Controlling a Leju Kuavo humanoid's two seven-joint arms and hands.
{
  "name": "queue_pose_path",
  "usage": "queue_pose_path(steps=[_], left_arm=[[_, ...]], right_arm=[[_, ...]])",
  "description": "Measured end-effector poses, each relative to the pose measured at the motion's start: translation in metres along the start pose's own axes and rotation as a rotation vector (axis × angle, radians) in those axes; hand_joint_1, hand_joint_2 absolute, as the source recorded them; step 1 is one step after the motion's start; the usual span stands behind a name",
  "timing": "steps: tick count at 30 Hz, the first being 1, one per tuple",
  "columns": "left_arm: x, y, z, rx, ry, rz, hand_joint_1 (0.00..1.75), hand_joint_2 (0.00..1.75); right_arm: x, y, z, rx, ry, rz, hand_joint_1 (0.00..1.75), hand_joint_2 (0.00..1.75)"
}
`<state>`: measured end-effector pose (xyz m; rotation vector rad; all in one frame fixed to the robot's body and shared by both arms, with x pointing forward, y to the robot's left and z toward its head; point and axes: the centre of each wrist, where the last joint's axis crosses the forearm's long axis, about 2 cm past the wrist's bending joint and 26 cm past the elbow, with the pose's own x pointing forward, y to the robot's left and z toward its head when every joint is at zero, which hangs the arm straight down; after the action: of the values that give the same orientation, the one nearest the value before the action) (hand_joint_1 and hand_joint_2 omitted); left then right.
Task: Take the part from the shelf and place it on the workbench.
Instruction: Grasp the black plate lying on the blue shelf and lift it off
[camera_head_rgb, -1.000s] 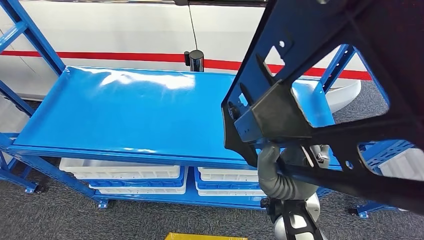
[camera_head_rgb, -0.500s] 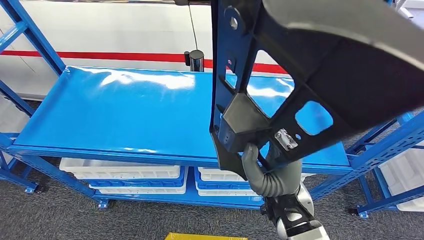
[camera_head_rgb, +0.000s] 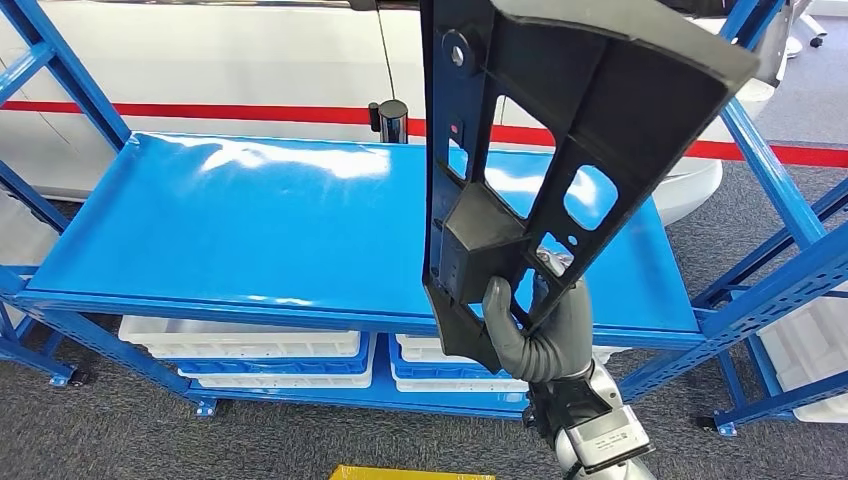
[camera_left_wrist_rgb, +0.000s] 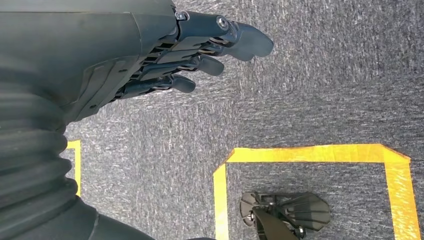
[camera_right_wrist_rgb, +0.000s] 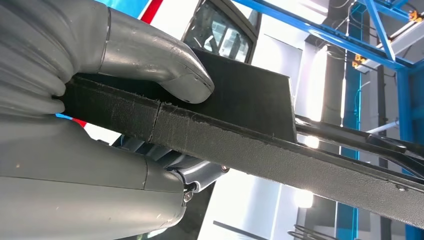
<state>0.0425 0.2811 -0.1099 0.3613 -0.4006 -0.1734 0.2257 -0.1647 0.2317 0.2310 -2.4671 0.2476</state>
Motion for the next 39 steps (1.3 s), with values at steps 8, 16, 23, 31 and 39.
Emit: queue_pose_path(steps=[8,16,23,31,39], left_arm=[[0.002,-0.001,0.0,-0.013,0.001,-0.004,0.0,1.75],[0.002,-0.002,0.0,-0.018,-0.001,-0.005,0.0,1.75],[0.002,-0.003,0.001,-0.021,0.004,-0.001,0.0,1.75],[0.003,-0.003,0.0,-0.02,0.0,0.002,0.0,1.75],[0.005,-0.006,0.001,-0.024,-0.007,0.007,0.0,1.75]], right_arm=[[-0.003,-0.003,-0.002,-0.013,0.017,0.036,1.75,1.75],[-0.008,-0.004,0.001,-0.014,0.051,0.05,1.75,1.75],[-0.009,-0.005,0.0,-0.026,0.065,0.053,1.75,1.75],[-0.011,-0.006,0.001,-0.036,0.082,0.057,1.75,1.75],[-0.012,-0.008,0.002,-0.046,0.086,0.062,1.75,1.75]])
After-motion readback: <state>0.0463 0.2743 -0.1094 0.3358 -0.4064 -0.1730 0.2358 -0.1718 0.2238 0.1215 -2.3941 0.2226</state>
